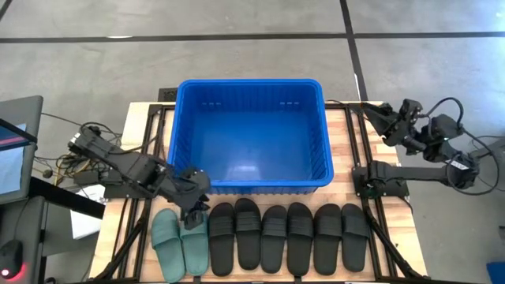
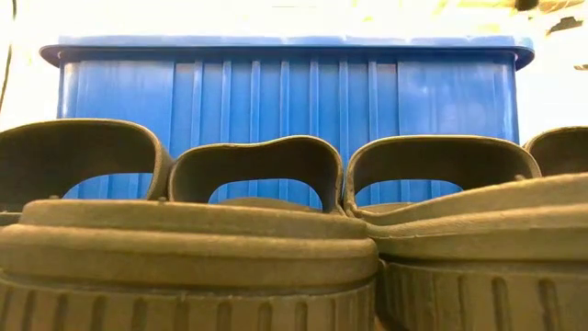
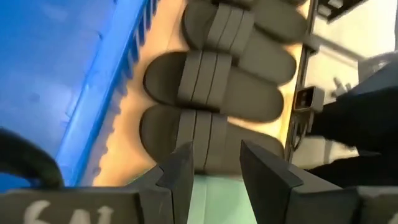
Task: Pick and place slides into bin
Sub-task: Put the black slide into the blue bin
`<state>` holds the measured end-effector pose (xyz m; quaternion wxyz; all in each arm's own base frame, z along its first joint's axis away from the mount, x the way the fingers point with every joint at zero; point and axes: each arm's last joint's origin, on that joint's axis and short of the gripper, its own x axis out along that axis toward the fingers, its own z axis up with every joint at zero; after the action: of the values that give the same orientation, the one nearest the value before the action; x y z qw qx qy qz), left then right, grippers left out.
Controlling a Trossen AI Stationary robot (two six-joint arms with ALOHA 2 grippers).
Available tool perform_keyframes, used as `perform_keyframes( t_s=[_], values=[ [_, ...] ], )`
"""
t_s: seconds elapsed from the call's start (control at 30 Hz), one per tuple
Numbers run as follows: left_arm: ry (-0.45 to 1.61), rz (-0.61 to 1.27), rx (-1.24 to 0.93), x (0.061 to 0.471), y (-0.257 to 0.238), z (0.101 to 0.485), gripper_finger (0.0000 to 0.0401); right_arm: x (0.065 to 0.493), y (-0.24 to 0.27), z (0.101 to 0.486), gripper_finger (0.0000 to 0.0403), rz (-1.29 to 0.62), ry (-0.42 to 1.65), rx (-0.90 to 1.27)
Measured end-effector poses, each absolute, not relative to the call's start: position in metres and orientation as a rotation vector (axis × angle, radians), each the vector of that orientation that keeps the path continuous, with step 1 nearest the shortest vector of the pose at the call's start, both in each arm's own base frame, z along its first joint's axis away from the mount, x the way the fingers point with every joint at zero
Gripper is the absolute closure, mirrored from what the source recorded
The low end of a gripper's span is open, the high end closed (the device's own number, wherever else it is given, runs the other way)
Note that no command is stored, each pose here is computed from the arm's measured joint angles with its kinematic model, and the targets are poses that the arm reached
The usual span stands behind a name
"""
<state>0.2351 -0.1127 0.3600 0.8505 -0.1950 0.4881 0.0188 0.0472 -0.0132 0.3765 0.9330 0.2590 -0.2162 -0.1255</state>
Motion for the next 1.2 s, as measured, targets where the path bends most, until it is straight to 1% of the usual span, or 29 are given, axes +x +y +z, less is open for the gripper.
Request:
perform_keyframes(
  t_s=[0.13, 0.27, 0.4, 0.53, 0.63, 0.77, 0.83, 0.93, 1.1, 1.2],
  values=[
    [1.148, -0.073, -0.329, 0.23, -0.115, 0.354, 0.0283, 0.065, -0.011, 0.379, 0.0137, -0.092, -0.383, 0.562],
    [1.194, -0.143, -0.165, 0.217, -0.128, 0.351, 0.0283, 0.094, -0.008, 0.384, 0.0137, 0.023, -0.373, 0.579],
    [1.162, -0.191, -0.047, 0.204, -0.149, 0.35, 0.0283, 0.123, 0.0, 0.394, 0.0137, 0.102, -0.417, 0.457],
    [1.083, -0.109, -0.063, 0.192, -0.167, 0.352, 0.0283, 0.137, 0.01, 0.405, 0.0137, 0.142, -0.415, 0.337],
    [0.991, -0.004, -0.124, 0.186, -0.179, 0.353, 0.0283, 0.14, 0.014, 0.411, 0.0137, 0.159, -0.395, 0.299],
    [0.889, 0.138, -0.161, 0.188, -0.196, 0.343, 0.0283, 0.143, 0.019, 0.412, 0.0137, 0.184, -0.354, 0.28],
    [0.875, 0.179, -0.157, 0.196, -0.206, 0.332, 0.0283, 0.145, 0.022, 0.41, 0.0137, 0.219, -0.327, 0.271],
    [0.917, 0.201, -0.127, 0.213, -0.223, 0.307, 0.0283, 0.145, 0.025, 0.407, 0.0137, 0.254, -0.297, 0.265],
    [0.973, 0.242, -0.134, 0.242, -0.243, 0.264, 0.0283, 0.144, 0.027, 0.401, 0.0137, 0.255, -0.225, 0.239],
    [0.981, 0.256, -0.13, 0.254, -0.251, 0.245, 0.0283, 0.143, 0.027, 0.397, 0.0137, 0.257, -0.178, 0.237]
  ],
)
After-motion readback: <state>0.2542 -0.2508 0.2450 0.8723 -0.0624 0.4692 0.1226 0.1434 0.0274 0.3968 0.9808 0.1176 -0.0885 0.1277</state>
